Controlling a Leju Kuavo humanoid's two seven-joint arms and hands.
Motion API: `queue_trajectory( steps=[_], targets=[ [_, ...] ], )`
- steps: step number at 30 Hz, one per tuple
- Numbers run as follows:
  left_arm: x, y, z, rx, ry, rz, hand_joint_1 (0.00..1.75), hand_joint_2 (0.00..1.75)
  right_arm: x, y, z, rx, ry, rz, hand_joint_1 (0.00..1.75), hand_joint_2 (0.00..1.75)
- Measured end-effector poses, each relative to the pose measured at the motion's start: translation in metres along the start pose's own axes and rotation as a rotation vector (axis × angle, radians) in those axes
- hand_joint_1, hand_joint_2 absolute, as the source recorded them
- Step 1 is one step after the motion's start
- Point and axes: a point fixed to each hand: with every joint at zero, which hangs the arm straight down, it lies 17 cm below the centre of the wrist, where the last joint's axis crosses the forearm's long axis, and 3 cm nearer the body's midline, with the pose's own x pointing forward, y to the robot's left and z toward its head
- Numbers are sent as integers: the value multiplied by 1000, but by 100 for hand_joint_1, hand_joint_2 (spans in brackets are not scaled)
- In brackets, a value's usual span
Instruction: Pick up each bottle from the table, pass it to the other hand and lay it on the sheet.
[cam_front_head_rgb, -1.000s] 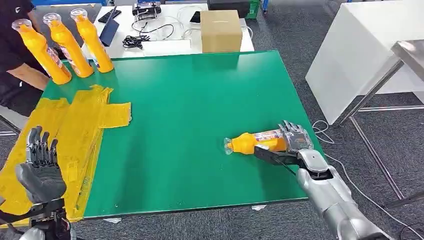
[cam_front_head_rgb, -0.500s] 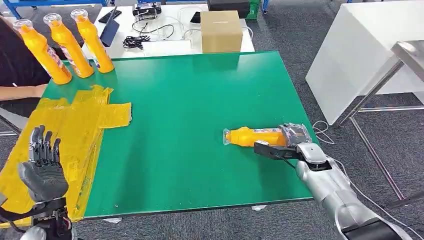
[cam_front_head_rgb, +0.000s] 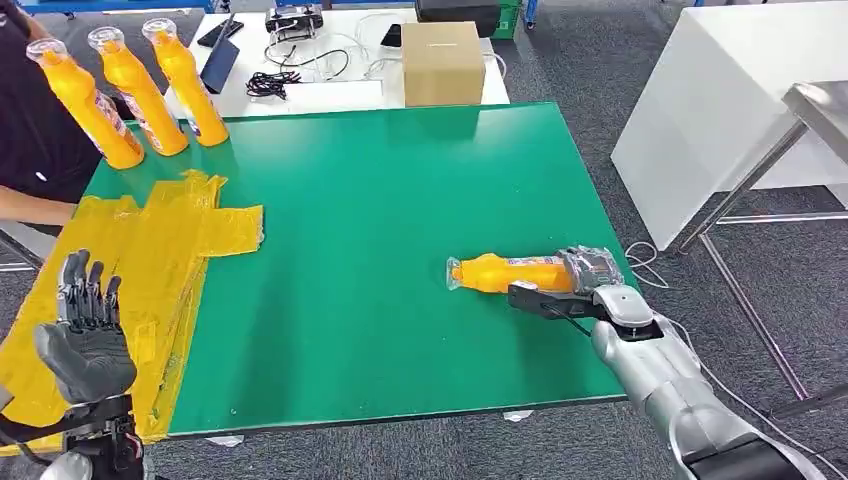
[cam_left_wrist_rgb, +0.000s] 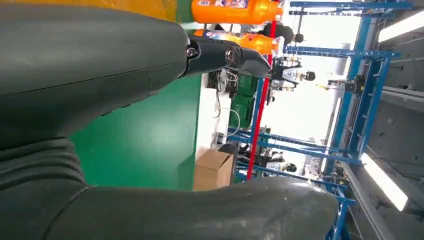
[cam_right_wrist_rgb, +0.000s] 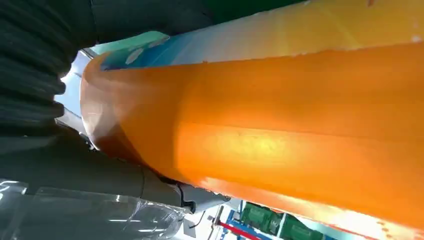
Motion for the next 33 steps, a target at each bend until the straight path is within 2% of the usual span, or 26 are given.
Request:
queue_trajectory(
  steps=[7,8,10,11,13,14,16,18,21,25,33],
  targets=[
    [-1,1,-1,-3,2,11,0,0,2,2,-2,20,-16,8,175,175],
    [0,1,-1,-3,2,16,0,175,2,3,-2,24,-17,8,175,175],
    [-1,1,-1,-4,4,20,0,175,2,4,-2,31,-18,5,175,175],
    [-5,-2,0,-15,32,45,0,175,13,4,-2,33,-57,-36,175,175],
    [-21,-13,13,-62,127,126,0,175,67,-7,8,-14,-230,-265,175,175],
    [-28,-20,27,-88,161,148,0,175,117,-39,25,-100,-368,-526,175,175],
    [-34,-37,43,-132,183,179,0,175,171,-84,55,-162,-485,-881,175,175],
    [-35,-57,52,-177,183,192,0,175,196,-118,77,-207,-548,-1030,175,175],
    [-38,-78,66,-225,198,186,0,175,220,-150,107,-305,-633,-1003,175,175],
    [-37,-91,69,-252,199,201,0,175,237,-167,131,-347,-706,-1011,175,175],
    [-32,-103,73,-283,184,204,0,175,251,-176,149,-366,-763,-1018,175,175]
  ],
)
